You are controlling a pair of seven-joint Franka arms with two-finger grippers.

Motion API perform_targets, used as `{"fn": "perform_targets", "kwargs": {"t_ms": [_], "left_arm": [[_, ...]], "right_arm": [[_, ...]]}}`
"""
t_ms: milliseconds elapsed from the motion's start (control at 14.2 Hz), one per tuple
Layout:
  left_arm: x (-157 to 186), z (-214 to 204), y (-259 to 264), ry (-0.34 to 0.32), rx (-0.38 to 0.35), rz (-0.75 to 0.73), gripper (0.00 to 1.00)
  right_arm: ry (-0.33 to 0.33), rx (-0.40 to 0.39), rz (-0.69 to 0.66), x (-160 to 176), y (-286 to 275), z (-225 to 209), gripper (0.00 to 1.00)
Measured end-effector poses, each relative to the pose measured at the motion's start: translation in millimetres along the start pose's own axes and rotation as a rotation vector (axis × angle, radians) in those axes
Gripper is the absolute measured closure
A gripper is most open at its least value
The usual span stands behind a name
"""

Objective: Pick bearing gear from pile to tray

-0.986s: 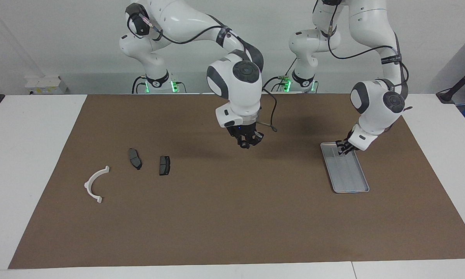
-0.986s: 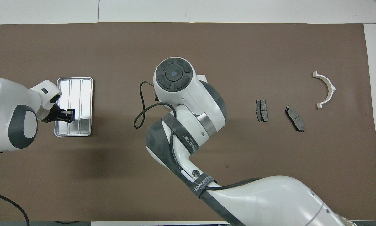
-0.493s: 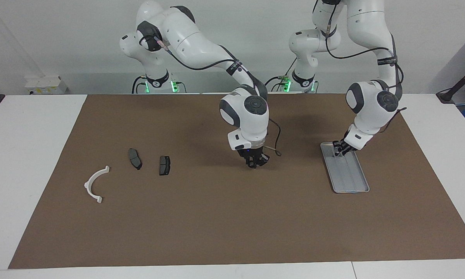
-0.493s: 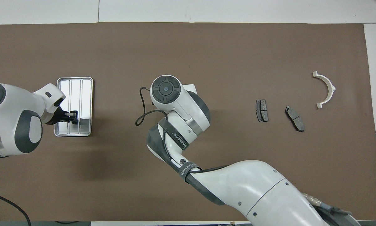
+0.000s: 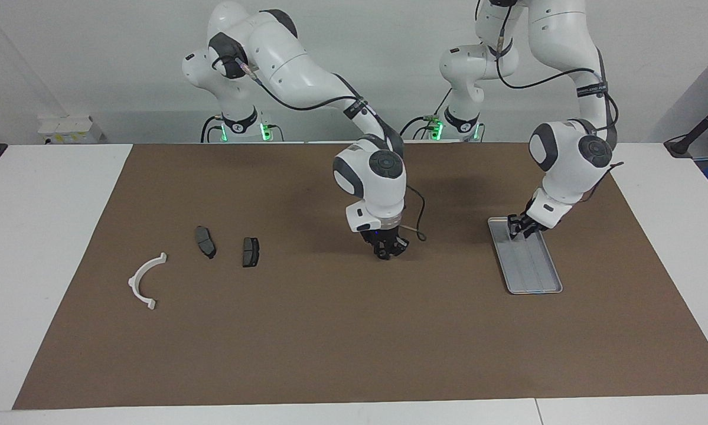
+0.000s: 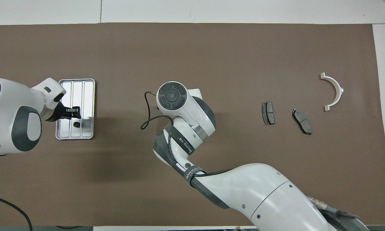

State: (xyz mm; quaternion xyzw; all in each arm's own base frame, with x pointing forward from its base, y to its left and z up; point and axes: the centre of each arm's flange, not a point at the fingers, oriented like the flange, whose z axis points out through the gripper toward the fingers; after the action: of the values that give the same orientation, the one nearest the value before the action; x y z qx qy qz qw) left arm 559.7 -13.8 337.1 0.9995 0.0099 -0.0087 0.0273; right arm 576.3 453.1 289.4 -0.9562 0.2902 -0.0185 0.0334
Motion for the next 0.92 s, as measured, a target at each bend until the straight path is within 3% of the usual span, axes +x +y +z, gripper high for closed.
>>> {"fn": "perform_targets", "kwargs": {"t_ms": [141,352,493,564,916], "left_arm": [[2.6,-3.7,30.1,0.010,-0.006,-0.037,0.60],[4.2,-5.3,71.7,0.034,-0.011,-0.073,0.61],[2.4,-2.3,99.3,0.051,-0.018,-0.101,0.61],[0.7,-0.7,117.2,0.057,-0.022,-0.110,0.61],[2.3,3.0,260.6,0.078,-0.065,-0.223,0.60]], "right_arm": [[0.003,-0.002,0.001,1.5,0.6,0.3,0.60],[0.012,-0.007,0.024,19.8,5.3,-3.9,0.29],[0.016,-0.017,0.060,48.8,12.1,-20.8,0.06],[0.019,-0.014,0.062,63.8,16.2,-34.0,0.00],[0.016,-0.035,-0.066,114.7,48.4,-103.0,0.00]]}}
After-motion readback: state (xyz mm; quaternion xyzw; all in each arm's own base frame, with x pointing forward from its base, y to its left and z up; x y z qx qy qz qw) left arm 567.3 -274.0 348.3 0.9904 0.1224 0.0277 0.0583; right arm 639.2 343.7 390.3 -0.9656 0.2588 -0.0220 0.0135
